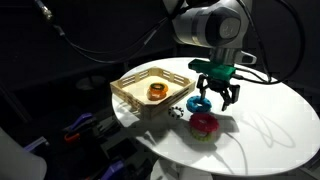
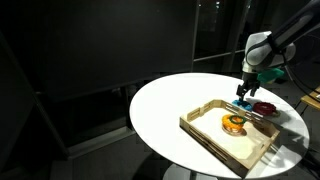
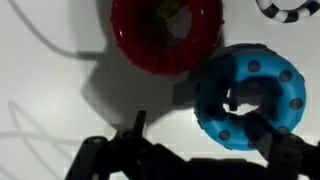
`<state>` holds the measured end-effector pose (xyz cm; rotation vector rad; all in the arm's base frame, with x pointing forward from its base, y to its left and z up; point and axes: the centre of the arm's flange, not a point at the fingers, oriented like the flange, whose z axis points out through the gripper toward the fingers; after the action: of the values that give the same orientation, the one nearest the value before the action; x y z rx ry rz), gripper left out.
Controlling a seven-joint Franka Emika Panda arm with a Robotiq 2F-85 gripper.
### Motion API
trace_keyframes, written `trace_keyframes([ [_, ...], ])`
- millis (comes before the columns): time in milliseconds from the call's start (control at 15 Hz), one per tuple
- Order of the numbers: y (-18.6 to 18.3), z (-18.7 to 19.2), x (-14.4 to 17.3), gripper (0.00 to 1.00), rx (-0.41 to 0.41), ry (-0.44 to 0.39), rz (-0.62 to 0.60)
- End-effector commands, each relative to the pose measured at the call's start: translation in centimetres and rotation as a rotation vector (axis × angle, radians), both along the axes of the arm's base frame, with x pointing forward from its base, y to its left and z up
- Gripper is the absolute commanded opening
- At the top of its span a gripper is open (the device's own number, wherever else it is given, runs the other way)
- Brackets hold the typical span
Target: Pick up the blue ring from the table and put it in the wooden tray
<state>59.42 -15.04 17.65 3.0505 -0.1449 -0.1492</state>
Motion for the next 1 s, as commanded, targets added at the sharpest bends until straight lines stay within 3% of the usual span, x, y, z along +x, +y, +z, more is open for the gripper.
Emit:
trace_keyframes([
  [0,-0.4,-0.28,0.31,1.0,-0.022,0.001,0.048],
  [667,-0.14,-1.09,0.24,1.0,-0.04,0.024,0.073],
  [800,-0.15,-1.12,0.24,0.89,-0.04,0.025,0.073],
  [867,-0.16,-1.13,0.25,0.75,-0.04,0.026,0.072],
  [933,-0.16,-1.14,0.25,0.71,-0.04,0.026,0.071],
])
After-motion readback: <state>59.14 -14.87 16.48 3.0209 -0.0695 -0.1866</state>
